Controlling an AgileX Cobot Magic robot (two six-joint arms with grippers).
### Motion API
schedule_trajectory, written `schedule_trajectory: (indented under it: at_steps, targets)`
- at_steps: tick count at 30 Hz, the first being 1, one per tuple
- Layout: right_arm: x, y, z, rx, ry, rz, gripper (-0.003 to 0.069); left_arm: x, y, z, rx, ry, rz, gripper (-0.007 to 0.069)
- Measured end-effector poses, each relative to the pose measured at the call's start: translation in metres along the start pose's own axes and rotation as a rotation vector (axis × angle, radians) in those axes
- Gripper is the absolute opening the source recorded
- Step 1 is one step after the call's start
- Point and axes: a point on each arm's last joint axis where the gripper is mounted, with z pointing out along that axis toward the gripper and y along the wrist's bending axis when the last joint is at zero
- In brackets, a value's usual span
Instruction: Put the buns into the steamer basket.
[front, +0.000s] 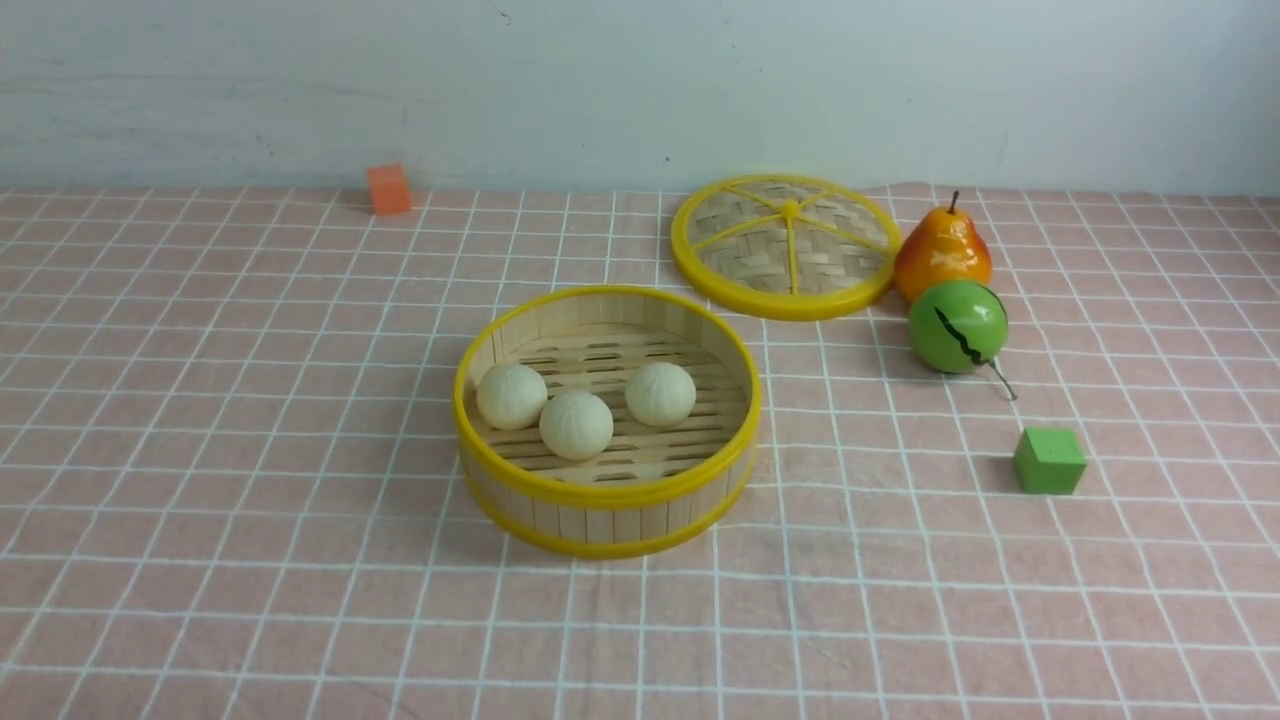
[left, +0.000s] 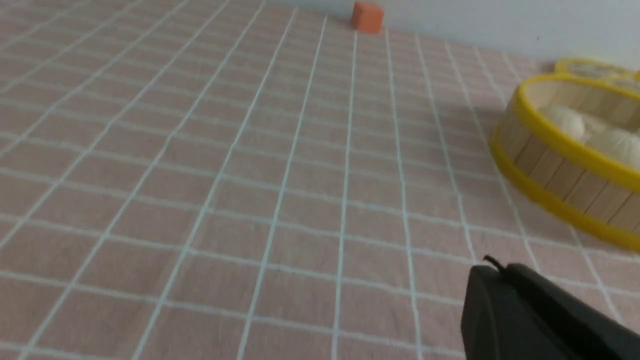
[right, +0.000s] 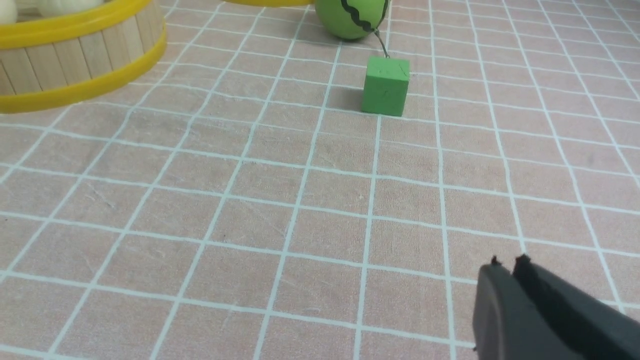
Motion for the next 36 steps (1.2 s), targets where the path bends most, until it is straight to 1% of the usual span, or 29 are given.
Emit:
schedule_trajectory:
  at_steps: [3, 11, 36]
  targets:
    - [0.0, 0.0, 0.0, 0.0, 0.0, 0.0, 0.0043, 0.0078, 0.001, 0.0001, -0.001, 0.079, 0.033, -0.0013]
    - [0.0, 0.0, 0.0, 0.0, 0.0, 0.0, 0.0043, 0.0084, -0.0012, 0.0, 0.04, 0.089, 0.067, -0.0013]
    - [0.0, 0.0, 0.0, 0.0, 0.0, 0.0, 0.0069, 0.0084, -0.0013, 0.0, 0.042, 0.089, 0.07, -0.0013]
